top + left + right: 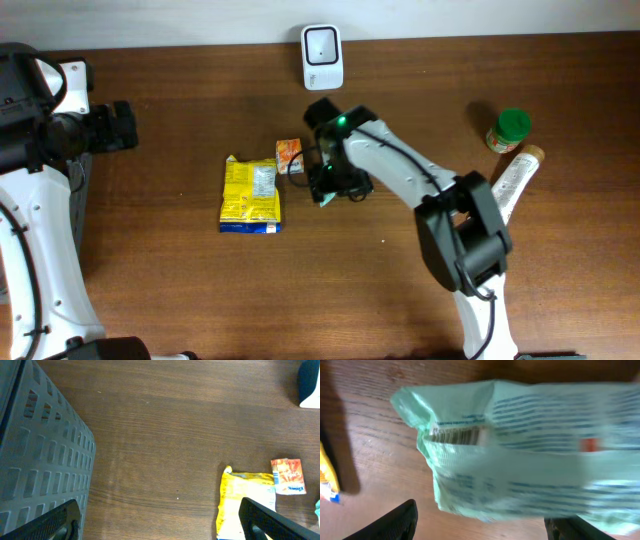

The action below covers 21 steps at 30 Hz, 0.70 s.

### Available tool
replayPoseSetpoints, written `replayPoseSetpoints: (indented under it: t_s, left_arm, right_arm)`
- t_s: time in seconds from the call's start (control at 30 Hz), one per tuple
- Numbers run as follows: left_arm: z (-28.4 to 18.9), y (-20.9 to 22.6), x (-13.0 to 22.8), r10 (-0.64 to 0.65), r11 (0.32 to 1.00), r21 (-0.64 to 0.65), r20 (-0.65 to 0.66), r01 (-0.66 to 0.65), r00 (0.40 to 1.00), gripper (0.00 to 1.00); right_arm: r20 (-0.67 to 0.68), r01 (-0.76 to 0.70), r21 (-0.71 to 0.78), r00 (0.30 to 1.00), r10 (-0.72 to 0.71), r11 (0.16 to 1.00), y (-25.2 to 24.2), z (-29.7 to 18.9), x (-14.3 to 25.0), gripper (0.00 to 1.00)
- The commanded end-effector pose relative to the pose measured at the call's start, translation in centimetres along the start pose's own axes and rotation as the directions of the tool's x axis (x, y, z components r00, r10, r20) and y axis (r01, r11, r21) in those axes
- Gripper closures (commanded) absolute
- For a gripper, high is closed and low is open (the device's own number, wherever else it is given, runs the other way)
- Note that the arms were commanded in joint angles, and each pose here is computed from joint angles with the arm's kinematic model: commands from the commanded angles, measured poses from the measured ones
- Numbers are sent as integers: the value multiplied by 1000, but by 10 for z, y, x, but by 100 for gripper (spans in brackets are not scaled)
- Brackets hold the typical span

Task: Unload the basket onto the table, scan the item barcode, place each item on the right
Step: 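Move the right gripper left and grasp the mint-green pack, then lift the mint-green pack and raise it toward the scanner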

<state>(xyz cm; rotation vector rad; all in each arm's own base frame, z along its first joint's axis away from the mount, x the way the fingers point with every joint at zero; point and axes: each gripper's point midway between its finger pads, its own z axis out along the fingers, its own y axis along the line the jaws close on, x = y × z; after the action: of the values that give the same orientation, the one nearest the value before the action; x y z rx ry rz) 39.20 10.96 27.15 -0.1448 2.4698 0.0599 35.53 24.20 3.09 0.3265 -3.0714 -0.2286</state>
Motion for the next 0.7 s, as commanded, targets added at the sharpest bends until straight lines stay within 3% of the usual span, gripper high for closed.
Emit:
replayPoseSetpoints:
  t_s: [0.0,0.3,0.43,0.67]
  left_arm:
    - [1,1,-1,12,1000,4,0,-12,1000,1]
    - [2,1,-1,12,1000,4,0,-12,1000,1]
    - [2,1,-1,12,1000,4,0,-12,1000,1]
    - [1,1,-1,12,1000,4,0,-12,1000,1]
  right_arm:
    - [55,135,-143,990,-128,981,8,-43,2,25]
    - [161,179,-241,977,-142,954,-49,-87,-15,22]
    - [133,166,-420,984,-120,892,-68,-67,-18,23]
    - [48,85,-591,996,-71,802,-75,-15,-18,30]
